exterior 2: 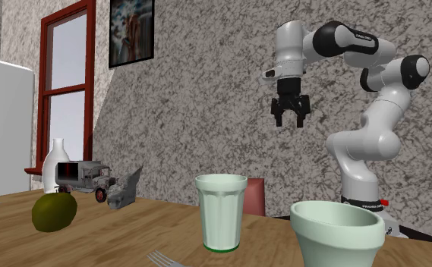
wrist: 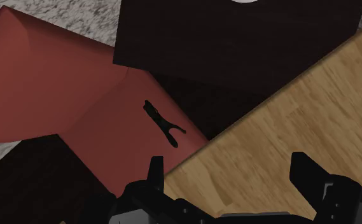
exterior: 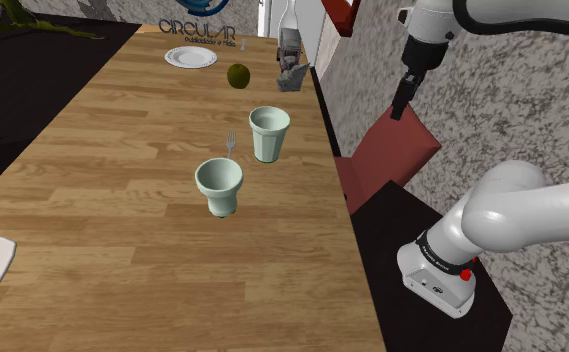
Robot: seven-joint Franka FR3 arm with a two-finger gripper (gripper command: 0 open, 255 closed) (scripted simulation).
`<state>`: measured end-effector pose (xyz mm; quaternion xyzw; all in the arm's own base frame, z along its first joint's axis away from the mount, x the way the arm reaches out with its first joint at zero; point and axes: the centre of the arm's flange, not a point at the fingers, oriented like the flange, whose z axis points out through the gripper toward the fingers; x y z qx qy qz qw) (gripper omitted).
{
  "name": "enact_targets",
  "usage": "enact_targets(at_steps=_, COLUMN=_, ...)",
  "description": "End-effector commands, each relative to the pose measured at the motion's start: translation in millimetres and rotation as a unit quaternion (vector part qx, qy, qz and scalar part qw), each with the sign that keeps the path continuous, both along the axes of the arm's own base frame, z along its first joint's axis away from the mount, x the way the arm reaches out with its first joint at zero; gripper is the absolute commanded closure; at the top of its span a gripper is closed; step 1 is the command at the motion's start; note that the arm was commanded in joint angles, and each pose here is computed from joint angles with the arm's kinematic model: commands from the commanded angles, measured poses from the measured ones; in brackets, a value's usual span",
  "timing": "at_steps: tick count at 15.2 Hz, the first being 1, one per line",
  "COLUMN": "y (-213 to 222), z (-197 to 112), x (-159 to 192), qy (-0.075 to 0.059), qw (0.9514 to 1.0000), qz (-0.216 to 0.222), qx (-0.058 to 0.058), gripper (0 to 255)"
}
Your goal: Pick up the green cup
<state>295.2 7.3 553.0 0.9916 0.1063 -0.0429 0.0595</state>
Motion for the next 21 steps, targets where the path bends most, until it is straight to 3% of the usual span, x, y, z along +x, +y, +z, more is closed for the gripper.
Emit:
enact_targets(at_steps=1, y=0.0, z=0.0, x=0.0, qy=0.000, qw=1.0000, qz=0.000, qx=0.000, gripper=0)
enact_targets(at_steps=11, y=85.4, z=-46.4, x=88.9, qy=-0.018, qw=0.9978, qz=-0.062, qx=-0.013, gripper=0)
enact_targets(at_steps=21, y=157.7, z=-91.4, x=189.4, qy=-0.036, qw=0.9912, qz=-0.125, qx=-0.026, gripper=0)
